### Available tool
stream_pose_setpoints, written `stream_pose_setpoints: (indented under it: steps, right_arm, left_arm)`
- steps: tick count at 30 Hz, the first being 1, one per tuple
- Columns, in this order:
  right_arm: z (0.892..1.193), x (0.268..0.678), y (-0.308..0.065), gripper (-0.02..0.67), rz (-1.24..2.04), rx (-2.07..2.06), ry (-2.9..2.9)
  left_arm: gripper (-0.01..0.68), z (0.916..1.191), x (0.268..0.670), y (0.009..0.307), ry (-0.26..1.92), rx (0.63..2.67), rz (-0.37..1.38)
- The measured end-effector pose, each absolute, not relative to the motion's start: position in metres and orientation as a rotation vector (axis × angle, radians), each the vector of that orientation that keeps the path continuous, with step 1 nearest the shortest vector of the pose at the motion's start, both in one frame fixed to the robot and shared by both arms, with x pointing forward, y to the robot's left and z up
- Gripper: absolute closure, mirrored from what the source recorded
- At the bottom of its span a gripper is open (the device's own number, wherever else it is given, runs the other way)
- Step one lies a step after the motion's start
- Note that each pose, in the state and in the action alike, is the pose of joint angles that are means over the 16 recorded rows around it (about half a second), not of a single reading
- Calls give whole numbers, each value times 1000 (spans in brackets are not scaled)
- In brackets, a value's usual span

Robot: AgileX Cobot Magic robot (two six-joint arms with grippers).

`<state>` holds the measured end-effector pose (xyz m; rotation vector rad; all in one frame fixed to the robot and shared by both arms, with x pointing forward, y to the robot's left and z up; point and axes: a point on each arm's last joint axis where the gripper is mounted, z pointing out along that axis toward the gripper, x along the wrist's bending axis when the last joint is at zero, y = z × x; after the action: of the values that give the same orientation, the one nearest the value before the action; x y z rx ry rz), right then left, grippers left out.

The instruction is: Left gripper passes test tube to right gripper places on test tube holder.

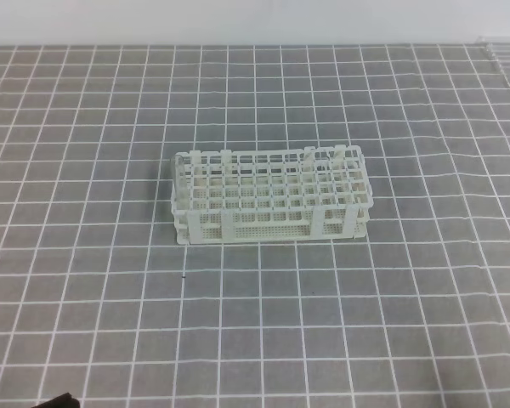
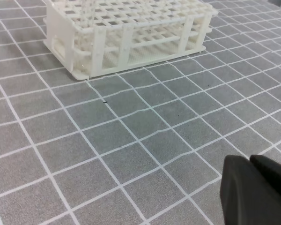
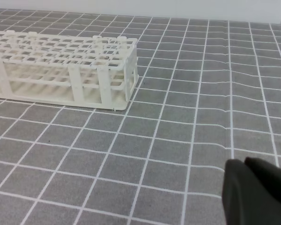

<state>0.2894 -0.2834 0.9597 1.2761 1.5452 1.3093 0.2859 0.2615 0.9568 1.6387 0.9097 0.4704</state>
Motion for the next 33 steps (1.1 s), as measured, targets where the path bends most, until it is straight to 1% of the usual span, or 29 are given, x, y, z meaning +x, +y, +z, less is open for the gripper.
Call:
stream_pose_setpoints:
  steps: [10,18,26,33]
  right_arm:
    - [960,289,-283,662,1309,1276,1545]
    - [960,289,-283,662,1310,1276,1545]
    - [960,289,-283,662,1310,1277,1545]
    - [960,289,-283,662,1310,1278,1545]
  left_arm:
    - [674,957,286,262,899,1644,484]
    - [674,958,290,266,878,1658,645]
    - [674,962,297,278,1005,1580,873]
    - [674,963,297,287,1173,1447,941]
